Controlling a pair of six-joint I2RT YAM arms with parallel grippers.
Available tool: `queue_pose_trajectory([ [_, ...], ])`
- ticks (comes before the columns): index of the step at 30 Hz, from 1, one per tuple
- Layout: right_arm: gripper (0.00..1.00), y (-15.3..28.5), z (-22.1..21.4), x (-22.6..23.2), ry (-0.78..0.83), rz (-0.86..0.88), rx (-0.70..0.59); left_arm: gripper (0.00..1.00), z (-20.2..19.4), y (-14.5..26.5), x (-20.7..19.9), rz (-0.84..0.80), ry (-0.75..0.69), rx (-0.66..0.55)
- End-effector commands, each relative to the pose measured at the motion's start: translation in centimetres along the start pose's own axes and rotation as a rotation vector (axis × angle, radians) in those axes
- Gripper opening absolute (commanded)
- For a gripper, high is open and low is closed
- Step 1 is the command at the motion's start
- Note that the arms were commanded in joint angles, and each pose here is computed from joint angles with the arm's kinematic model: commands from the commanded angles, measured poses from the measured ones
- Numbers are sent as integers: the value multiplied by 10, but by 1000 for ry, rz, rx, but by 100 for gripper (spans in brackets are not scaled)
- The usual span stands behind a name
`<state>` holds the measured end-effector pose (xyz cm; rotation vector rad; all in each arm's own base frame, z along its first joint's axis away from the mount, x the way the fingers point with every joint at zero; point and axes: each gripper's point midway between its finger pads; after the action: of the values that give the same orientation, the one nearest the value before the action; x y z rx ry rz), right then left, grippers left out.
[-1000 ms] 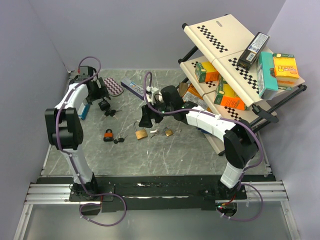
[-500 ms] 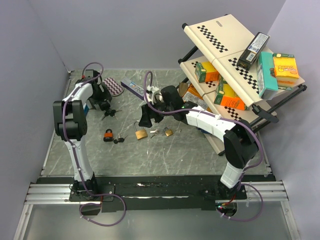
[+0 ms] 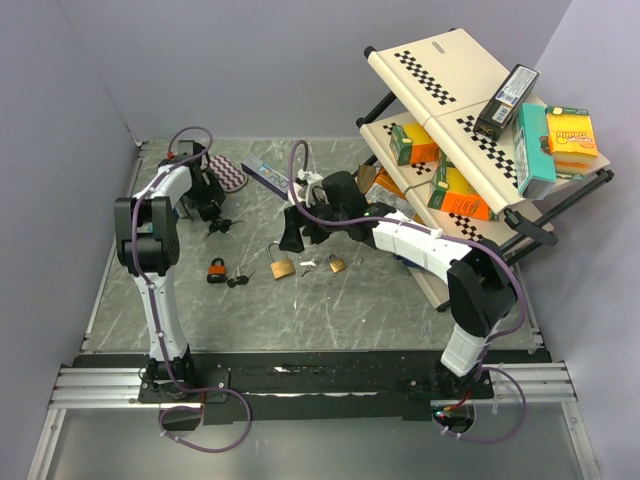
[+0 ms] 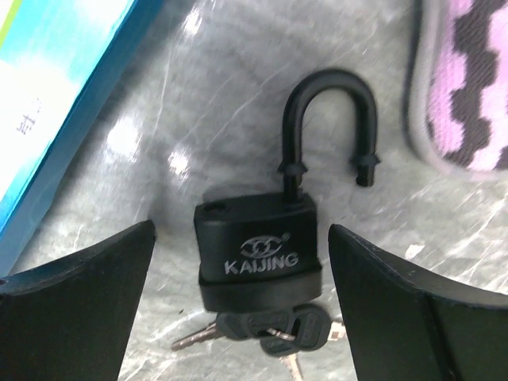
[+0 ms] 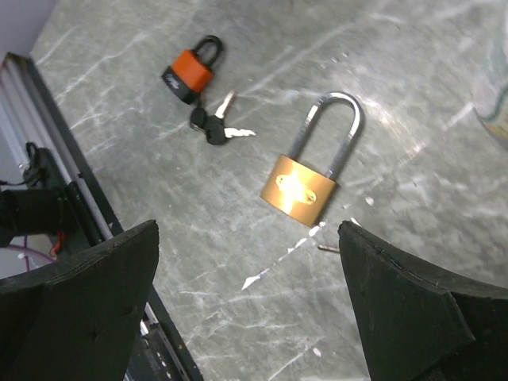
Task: Lock with the key
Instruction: Pick up the lock from the center of the board.
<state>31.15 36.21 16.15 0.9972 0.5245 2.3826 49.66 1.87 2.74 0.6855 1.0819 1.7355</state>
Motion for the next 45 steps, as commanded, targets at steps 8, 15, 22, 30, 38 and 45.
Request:
queue_pose_trajectory([
  [8, 100, 11, 22, -11, -99, -139, -28, 72, 19, -4, -9, 23, 33, -59],
  [15, 100, 24, 39, 6, -72, -68, -84, 51, 15, 7, -20, 4, 22, -69],
  [22, 100, 46, 64, 42, -156, 86, -126, 25, 10, 4, -21, -3, 23, -50],
  [30, 100, 59, 66, 62, -237, 202, -107, 13, 5, 3, -18, 12, 27, -41],
  [38, 100, 62, 66, 64, -240, 216, -109, 1, 12, 14, -22, -17, 39, -65],
  [45, 100, 60, 63, 59, -237, 199, -106, 1, 22, 32, -25, -46, 56, -107],
])
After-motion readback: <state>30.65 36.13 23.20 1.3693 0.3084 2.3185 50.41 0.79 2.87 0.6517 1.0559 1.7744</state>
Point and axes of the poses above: each gripper's point midway between its finger pads, its own y axis back along the fingers, its own x axis along the line the jaws close on, z = x × y, and after that the axes turned 8 degrees about -y, right-handed
